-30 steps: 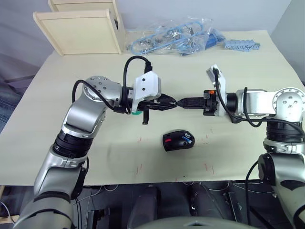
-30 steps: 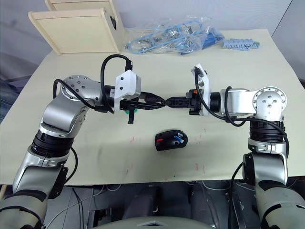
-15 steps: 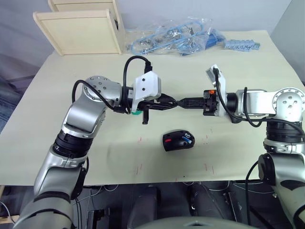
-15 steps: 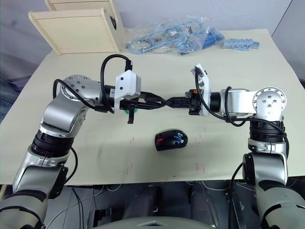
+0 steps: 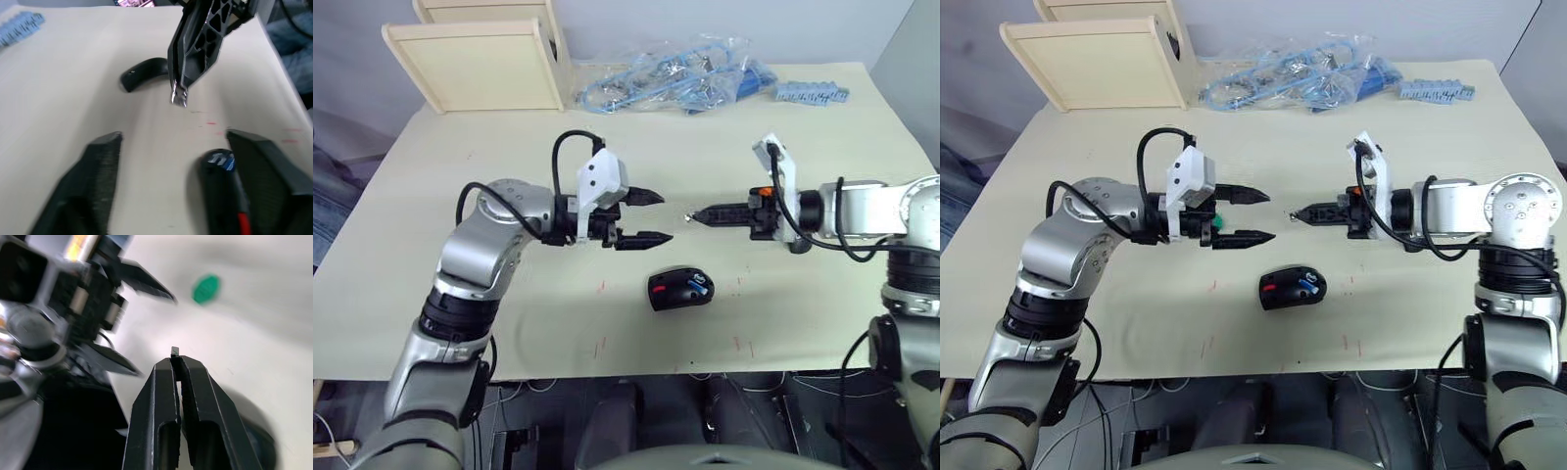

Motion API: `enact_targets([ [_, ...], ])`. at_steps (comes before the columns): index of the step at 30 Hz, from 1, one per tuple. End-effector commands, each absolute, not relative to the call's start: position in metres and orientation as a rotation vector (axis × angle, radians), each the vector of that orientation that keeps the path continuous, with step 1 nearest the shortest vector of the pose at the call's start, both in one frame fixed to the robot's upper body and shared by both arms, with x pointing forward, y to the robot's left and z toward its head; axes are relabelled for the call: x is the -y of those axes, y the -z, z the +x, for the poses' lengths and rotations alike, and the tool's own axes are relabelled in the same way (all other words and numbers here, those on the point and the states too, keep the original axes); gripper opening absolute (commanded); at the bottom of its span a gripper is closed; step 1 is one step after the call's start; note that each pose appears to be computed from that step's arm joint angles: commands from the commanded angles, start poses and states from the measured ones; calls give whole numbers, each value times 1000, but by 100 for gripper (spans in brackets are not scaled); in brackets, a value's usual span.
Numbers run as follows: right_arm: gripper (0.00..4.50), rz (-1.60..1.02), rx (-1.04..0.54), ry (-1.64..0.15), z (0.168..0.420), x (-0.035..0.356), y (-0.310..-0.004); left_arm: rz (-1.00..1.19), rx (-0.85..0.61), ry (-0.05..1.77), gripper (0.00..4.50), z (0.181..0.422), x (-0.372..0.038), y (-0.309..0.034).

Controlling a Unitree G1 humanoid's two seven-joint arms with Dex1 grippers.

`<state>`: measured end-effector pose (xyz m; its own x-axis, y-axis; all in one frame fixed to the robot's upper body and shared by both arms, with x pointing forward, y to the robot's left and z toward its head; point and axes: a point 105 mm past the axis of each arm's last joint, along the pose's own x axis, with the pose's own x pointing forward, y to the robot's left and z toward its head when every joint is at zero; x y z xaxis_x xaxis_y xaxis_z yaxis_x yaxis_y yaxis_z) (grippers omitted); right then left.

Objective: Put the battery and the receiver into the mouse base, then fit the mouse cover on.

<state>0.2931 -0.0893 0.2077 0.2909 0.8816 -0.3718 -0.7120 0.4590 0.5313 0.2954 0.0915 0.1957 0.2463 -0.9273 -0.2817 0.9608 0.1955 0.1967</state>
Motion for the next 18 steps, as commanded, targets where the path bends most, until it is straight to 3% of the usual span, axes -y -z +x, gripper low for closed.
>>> enact_targets([
  [1,0,76,-703,-1068,278,98,-208,319,-134,1354,448,279,-97,-181],
  [5,0,-142,-724,-1032,270,103,-206,299,-192,1370,448,271,-94,-156],
  [18,0,-330,-768,-1091,265,96,-211,437,-237,1346,448,273,-67,-116],
])
